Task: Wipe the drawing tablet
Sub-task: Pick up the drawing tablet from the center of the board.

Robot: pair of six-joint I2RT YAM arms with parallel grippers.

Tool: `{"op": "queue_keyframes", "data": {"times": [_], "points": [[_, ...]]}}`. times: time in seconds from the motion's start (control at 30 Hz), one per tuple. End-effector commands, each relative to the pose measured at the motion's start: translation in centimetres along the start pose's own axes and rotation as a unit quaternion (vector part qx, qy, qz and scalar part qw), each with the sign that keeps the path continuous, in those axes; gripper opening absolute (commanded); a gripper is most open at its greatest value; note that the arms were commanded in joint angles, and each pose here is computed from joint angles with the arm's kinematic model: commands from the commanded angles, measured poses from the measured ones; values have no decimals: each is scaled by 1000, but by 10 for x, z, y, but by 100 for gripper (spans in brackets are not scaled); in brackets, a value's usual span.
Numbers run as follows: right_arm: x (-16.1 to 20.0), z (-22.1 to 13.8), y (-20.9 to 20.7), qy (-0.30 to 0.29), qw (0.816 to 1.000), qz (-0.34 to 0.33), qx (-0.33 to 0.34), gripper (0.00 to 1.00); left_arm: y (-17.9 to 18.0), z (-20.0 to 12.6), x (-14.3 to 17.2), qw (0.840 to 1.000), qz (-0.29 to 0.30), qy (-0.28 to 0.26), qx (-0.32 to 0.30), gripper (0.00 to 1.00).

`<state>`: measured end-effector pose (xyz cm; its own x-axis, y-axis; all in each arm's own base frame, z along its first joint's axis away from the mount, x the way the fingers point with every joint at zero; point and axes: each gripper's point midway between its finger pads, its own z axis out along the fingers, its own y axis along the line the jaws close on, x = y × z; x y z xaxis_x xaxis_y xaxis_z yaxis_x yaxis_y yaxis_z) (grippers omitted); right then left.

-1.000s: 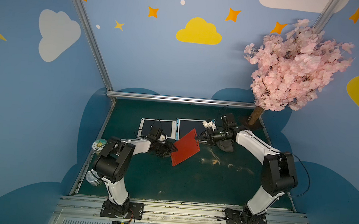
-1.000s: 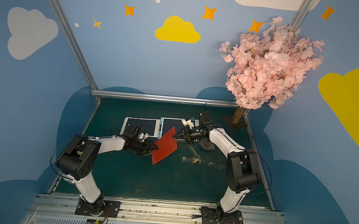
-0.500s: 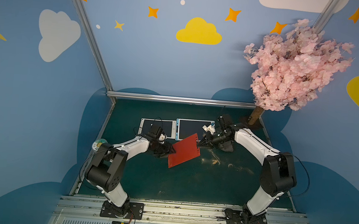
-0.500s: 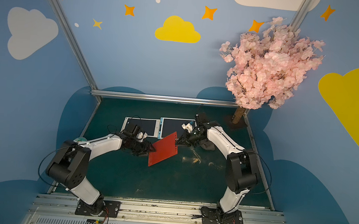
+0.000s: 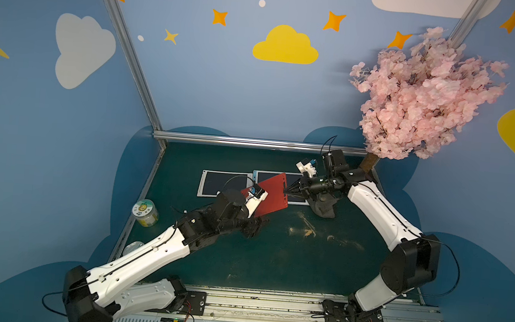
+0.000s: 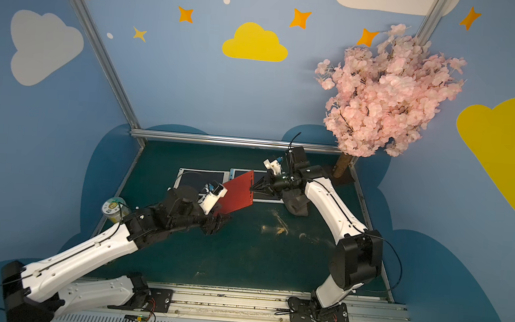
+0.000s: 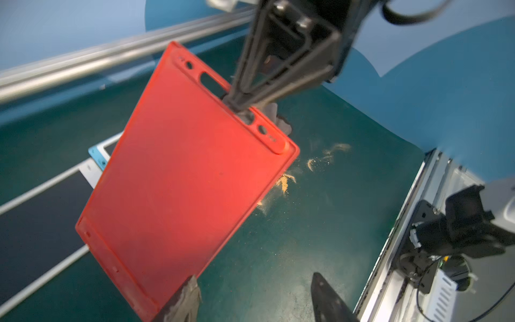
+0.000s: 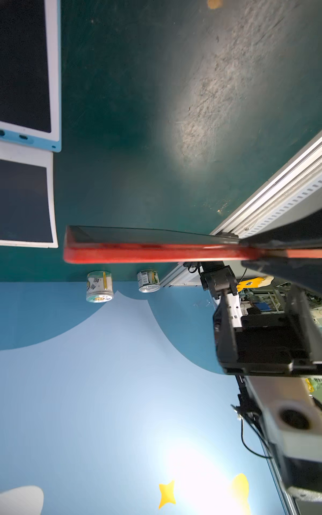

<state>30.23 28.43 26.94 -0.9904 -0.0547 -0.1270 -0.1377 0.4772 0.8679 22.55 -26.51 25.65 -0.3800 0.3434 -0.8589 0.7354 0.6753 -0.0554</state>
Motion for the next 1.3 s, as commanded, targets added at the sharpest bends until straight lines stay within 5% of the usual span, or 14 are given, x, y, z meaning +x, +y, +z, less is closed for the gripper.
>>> {"op": "queue_keyframes", "data": {"times": [0.0, 0.13, 0.37, 0.8, 1.07, 1.27], "points": [[4, -23, 35, -18, 1000, -11, -20, 0, 9, -8, -10, 987, 135, -32, -76, 64], [7, -33, 47, -23, 999, -12, -21, 0, 0, -5, -10, 973, 207, -25, -96, 65], [19, -37, 57, -6, 999, -2, -48, 0, 9, 17, -10, 926, 316, 7, -205, 62], [26, -43, 46, 7, 998, 14, -61, 0, 40, 26, -29, 873, 351, 11, -339, 58], [27, -43, 44, 13, 997, 20, -68, 0, 50, 35, -22, 877, 344, 29, -334, 54], [27, -45, 42, 12, 997, 24, -70, 0, 54, 35, -22, 878, 341, 41, -334, 24]]}}
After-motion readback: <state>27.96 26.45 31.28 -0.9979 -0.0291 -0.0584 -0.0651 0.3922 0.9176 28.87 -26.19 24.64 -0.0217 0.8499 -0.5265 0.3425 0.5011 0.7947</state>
